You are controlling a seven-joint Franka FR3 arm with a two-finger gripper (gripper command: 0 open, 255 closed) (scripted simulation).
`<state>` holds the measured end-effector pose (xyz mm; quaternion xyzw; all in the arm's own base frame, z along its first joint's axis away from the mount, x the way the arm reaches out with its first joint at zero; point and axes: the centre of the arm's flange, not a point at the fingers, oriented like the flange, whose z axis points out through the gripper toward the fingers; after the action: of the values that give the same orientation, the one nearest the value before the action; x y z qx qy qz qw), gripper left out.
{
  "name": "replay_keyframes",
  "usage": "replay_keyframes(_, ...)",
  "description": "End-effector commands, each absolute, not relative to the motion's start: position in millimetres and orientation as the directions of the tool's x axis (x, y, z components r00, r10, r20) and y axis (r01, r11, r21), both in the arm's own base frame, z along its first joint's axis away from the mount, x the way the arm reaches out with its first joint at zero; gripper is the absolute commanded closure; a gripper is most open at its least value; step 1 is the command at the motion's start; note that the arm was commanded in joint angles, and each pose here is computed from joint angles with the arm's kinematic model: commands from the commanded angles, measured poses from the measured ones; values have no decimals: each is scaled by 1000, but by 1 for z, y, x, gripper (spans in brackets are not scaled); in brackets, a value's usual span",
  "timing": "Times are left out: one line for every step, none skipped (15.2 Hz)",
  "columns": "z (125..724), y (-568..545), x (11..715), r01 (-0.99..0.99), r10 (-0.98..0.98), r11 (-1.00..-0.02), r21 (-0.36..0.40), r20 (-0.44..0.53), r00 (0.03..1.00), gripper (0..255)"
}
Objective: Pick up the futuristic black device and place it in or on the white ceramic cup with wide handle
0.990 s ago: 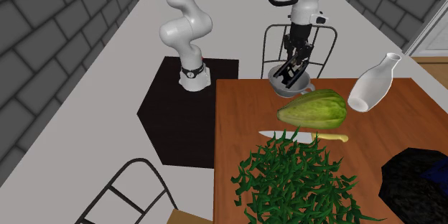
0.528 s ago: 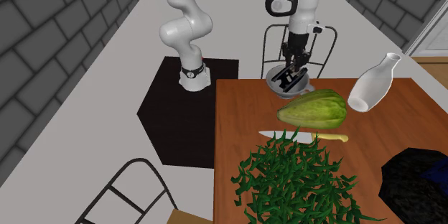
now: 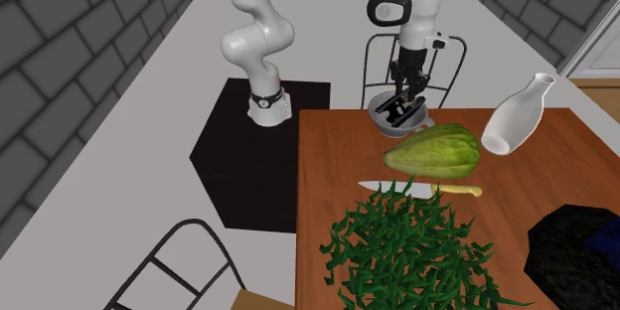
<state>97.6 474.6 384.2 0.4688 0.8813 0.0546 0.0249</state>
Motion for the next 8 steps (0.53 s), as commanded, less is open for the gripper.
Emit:
replay_keyframes(381, 472, 100, 826, 832, 552, 112, 1, -555, 255)
replay_keyframes(382, 473, 101, 826, 832, 552, 112, 1, -555, 0)
replay_keyframes(381, 473, 101, 826, 832, 552, 112, 1, -555, 0)
replay_keyframes(381, 473, 101, 826, 832, 552, 112, 1, -555, 0)
replay_keyframes(381, 473, 101, 826, 832, 552, 112, 1, -555, 0)
replay_keyframes(381, 474, 101, 826, 832, 552, 112, 1, -555, 0)
replay_keyframes(381, 472, 100, 826, 832, 552, 112, 1, -555, 0)
replay_keyframes(394, 471, 99, 826, 832, 552, 112, 1, -555, 0)
